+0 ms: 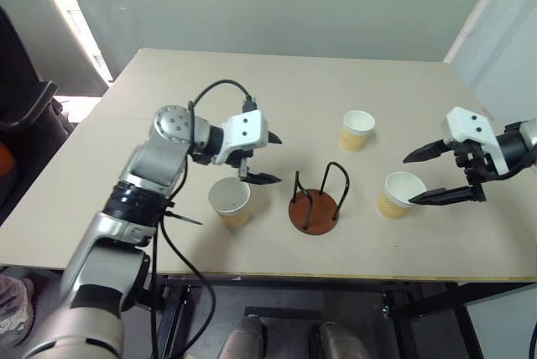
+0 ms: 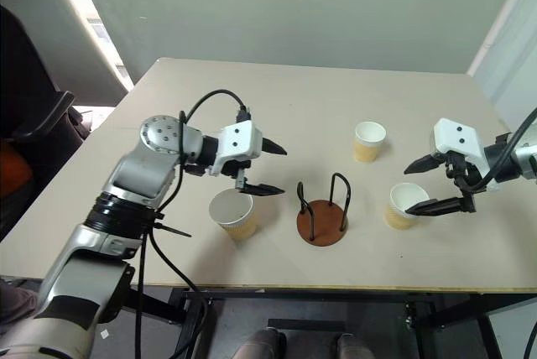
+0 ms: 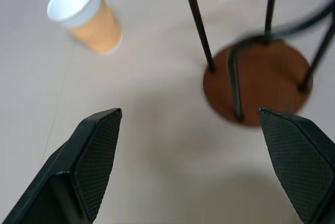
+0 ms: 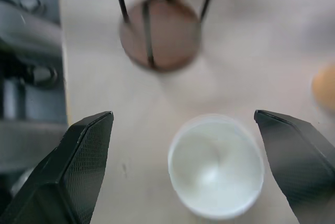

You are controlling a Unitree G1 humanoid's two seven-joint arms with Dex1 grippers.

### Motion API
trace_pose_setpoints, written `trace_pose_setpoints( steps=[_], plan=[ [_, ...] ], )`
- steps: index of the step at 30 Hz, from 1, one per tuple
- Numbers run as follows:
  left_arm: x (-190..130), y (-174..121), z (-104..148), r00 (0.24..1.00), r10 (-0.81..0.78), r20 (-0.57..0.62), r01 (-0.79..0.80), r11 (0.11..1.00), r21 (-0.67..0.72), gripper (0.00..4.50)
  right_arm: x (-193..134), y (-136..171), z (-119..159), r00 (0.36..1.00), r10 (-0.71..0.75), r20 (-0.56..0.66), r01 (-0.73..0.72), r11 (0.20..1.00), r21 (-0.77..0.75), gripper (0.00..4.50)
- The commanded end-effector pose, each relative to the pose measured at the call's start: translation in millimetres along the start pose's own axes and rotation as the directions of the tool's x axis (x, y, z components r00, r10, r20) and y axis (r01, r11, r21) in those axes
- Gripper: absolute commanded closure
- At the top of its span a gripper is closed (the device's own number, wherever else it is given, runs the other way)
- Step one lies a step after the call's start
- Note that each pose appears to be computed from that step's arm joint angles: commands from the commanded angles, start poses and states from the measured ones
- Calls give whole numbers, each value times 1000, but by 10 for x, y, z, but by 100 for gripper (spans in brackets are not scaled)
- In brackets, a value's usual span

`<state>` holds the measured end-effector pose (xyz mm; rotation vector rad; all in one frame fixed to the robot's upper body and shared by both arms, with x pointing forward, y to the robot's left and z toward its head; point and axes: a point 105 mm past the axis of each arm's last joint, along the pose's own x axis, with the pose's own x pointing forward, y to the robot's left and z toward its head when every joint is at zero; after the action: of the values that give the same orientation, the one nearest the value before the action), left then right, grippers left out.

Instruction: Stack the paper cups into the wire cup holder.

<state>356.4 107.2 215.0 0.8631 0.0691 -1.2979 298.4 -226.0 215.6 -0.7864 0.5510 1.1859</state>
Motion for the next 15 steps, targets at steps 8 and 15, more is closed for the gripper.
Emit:
trace_pose_setpoints(
  steps=[8,15],
  plan=[
    [-664,-88,496,995,79,66,-86,990,115,5,247,120,-260,987,45,-154,-49,999,-19,0],
    [-735,-445,583,997,36,71,-39,998,43,5,483,115,-305,981,33,-190,-42,998,-46,0]
  ],
)
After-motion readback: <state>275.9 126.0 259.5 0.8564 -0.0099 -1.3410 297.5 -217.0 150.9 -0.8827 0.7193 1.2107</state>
